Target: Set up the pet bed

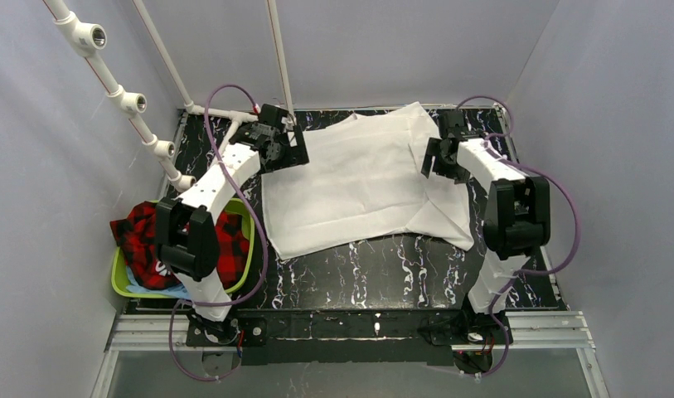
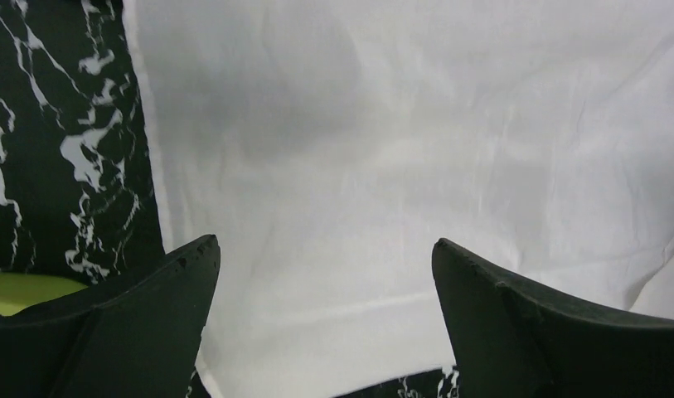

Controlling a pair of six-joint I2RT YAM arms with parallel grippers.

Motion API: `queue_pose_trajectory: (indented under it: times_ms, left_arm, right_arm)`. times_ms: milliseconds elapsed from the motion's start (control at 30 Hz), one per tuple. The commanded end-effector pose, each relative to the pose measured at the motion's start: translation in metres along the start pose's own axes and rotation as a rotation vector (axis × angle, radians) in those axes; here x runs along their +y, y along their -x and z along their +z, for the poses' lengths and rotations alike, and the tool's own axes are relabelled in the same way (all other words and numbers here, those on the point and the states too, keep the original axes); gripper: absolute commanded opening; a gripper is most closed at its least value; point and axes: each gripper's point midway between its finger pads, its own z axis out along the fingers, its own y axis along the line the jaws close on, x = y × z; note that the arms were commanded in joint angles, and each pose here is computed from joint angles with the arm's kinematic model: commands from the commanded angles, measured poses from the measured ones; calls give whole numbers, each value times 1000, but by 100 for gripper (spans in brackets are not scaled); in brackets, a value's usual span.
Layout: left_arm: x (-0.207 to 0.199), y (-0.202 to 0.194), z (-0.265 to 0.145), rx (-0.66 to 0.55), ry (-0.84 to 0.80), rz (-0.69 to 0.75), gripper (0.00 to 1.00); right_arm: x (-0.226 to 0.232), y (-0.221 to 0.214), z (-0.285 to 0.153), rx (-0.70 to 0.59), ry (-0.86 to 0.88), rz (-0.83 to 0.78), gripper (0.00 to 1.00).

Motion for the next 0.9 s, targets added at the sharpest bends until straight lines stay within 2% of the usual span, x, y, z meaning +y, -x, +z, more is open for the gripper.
queue_pose_trajectory:
  times_ms: [0, 167, 267, 367, 500, 667, 800, 867]
  left_arm:
    - [22, -51, -14, 117, 82, 9, 98]
    - [24, -115, -15, 304, 29, -11, 92]
    - [28, -146, -24, 392, 34, 1, 89]
    - [45, -172, -41, 455, 119, -3, 90]
    - [56, -190, -56, 456, 149, -48, 95]
    - [52, -213, -59, 490, 89, -85, 96]
    - [44, -234, -51, 542, 37, -104, 93]
    - [44, -242, -47, 569, 41, -92, 88]
  right_arm:
    - [-22, -50, -30, 92, -37, 50, 86]
    - [-21, -62, -29, 58, 17, -15, 85]
    - [2, -55, -32, 7, 74, -188, 85]
    - [12, -58, -32, -55, 0, -328, 87]
    - [-16, -62, -21, -39, -189, -307, 85]
    - [-41, -65, -19, -45, -332, -319, 80]
    - [-38, -67, -23, -48, -280, -358, 77]
    - [-29, -69, -25, -42, -219, -366, 78]
